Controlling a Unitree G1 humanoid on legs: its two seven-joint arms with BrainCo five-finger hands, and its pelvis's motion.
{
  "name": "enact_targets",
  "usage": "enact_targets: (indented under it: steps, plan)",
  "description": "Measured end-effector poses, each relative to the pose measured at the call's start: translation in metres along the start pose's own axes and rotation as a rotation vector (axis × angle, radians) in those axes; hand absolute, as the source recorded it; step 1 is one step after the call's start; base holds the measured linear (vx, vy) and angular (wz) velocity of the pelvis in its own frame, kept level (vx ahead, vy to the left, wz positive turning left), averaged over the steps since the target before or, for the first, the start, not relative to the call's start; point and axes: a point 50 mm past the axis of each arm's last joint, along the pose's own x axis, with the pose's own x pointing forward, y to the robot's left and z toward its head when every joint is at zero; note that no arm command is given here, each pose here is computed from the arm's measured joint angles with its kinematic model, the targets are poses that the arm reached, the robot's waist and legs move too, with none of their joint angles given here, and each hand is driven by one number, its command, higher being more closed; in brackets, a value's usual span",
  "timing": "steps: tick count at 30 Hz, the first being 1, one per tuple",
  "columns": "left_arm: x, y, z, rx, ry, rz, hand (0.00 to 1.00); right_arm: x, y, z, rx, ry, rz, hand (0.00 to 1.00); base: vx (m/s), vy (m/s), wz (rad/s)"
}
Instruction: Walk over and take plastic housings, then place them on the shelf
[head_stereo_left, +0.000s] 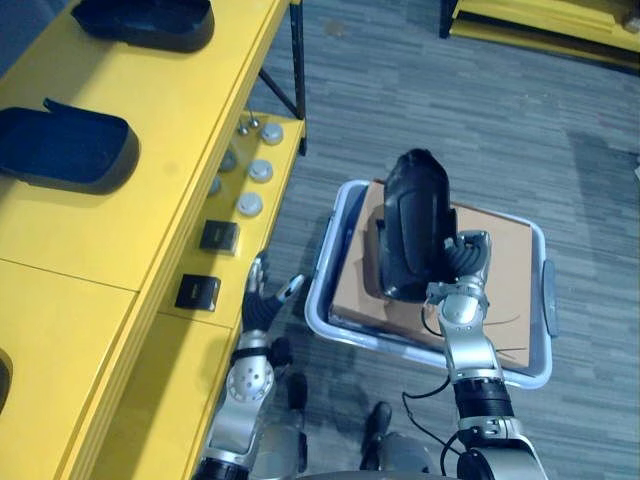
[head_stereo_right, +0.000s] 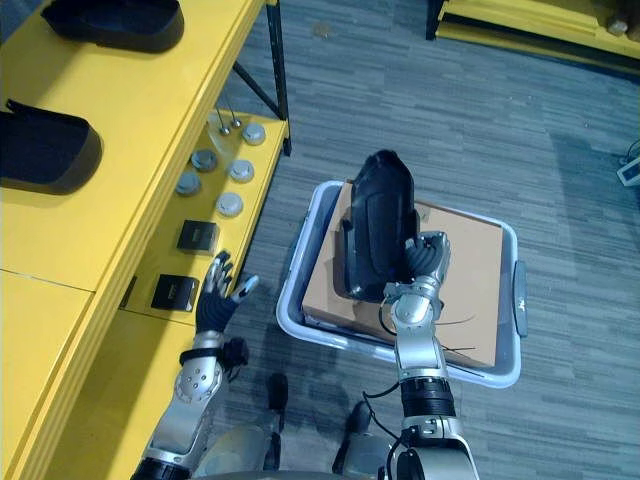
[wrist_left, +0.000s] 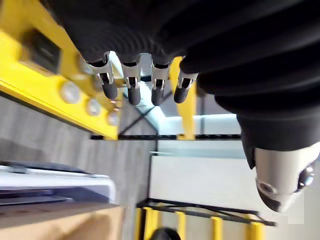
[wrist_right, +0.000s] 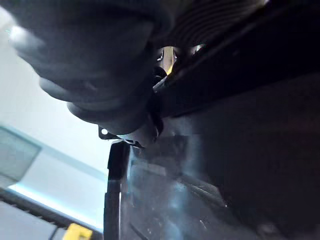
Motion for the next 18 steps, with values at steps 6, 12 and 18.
enact_targets:
  steps: [6, 12, 18]
  plan:
    - [0.004, -0.018, 0.007, 0.001, -0.028, -0.014, 0.0, -0.013, 0.026, 0.034, 0.098, -0.12, 0.088, 1.0, -0.01, -0.001, -0.03]
    - [0.004, -0.015, 0.0, 0.039, 0.005, 0.041, 0.0, -0.023, 0.037, 0.044, 0.122, -0.155, 0.143, 1.0, -0.05, 0.022, -0.13]
    - [0.004, -0.012, -0.007, 0.116, 0.032, 0.101, 0.0, -0.038, 0.04, 0.054, 0.163, -0.202, 0.196, 1.0, 0.01, 0.013, -0.11]
